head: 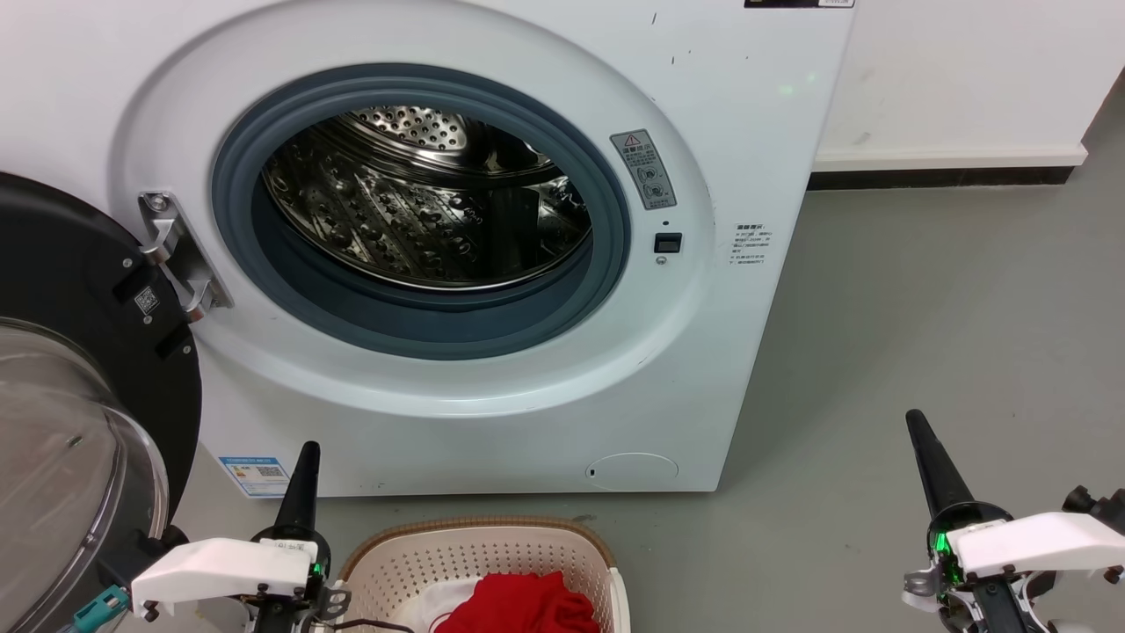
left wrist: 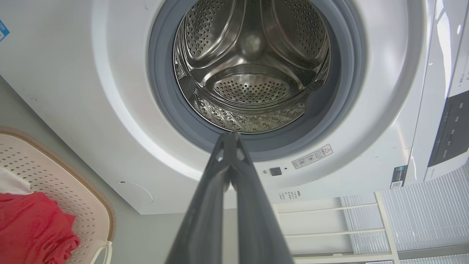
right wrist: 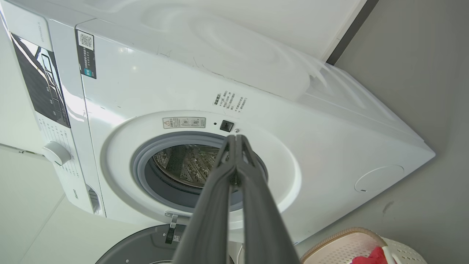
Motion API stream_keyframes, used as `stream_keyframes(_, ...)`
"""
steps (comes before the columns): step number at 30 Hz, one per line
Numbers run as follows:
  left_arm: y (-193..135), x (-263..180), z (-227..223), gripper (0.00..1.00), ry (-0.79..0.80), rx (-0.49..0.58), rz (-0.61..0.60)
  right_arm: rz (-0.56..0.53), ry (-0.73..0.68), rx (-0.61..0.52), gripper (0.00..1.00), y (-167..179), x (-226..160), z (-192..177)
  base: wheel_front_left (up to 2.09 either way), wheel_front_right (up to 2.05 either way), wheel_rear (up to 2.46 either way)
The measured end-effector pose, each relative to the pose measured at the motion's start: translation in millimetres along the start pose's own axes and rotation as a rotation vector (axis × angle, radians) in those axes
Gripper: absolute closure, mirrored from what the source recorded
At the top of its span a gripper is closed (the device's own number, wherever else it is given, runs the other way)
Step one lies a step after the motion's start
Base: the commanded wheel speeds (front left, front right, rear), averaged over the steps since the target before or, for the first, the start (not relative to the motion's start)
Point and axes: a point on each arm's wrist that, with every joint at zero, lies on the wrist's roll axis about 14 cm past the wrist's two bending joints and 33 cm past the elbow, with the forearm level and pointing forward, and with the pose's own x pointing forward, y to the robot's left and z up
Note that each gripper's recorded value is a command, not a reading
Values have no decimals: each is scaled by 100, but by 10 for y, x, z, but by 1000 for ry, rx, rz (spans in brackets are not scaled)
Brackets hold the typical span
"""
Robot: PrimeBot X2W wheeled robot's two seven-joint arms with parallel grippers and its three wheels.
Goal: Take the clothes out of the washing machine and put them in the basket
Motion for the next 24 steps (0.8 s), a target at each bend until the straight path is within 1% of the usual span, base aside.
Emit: stream_keyframes(24, -48, 27, 73, 100, -3, -206, -30, 0, -8, 214, 100, -8, 80, 41, 0, 0, 0)
